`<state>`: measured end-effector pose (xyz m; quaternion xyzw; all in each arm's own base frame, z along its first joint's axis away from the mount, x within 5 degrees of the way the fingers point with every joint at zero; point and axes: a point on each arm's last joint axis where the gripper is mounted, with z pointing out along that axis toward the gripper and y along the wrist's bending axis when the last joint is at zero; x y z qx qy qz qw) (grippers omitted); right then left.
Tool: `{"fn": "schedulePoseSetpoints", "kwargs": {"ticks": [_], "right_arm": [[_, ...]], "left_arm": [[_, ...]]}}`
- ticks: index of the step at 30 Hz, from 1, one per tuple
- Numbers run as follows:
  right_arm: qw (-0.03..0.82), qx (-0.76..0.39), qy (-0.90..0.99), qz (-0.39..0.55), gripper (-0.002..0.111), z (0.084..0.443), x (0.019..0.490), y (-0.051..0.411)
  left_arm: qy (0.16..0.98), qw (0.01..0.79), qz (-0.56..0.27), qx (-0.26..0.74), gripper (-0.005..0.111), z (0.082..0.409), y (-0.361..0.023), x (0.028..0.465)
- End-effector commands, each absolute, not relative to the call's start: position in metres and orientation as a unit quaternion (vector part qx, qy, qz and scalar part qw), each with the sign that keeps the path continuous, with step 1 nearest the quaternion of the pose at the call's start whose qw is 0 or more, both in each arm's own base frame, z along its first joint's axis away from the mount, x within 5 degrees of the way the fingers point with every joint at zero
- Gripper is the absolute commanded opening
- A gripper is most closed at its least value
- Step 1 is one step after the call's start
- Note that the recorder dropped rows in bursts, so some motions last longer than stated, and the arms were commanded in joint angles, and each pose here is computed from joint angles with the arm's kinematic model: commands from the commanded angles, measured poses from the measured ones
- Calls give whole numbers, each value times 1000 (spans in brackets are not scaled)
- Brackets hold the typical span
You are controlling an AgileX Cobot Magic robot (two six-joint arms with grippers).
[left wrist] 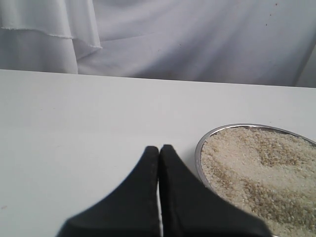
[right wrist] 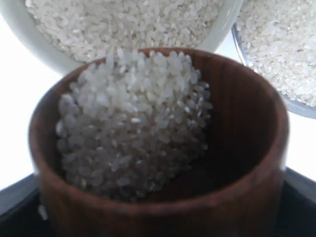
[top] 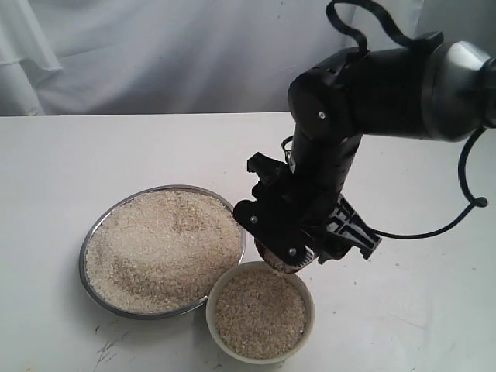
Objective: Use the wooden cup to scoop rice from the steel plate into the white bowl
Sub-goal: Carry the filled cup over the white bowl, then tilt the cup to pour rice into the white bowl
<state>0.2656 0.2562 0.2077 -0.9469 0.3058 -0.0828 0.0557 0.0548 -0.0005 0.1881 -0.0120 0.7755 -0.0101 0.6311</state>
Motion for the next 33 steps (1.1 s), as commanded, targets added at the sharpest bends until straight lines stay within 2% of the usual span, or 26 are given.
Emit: {"fn": "schedulePoseSetpoints", "kwargs": {"ticks": [1, 17, 33], "right_arm": [[78, -940, 306, -128, 0, 213, 260, 265], [53, -934, 233, -267, 0, 202, 231, 286], [33, -930, 194, -312, 0, 206, 205, 301]], "left_arm": [[773, 634, -12, -13, 0, 187, -1, 55], [773, 634, -12, -13, 0, 187, -1, 55], [773, 634, -12, -13, 0, 187, -1, 55]]}}
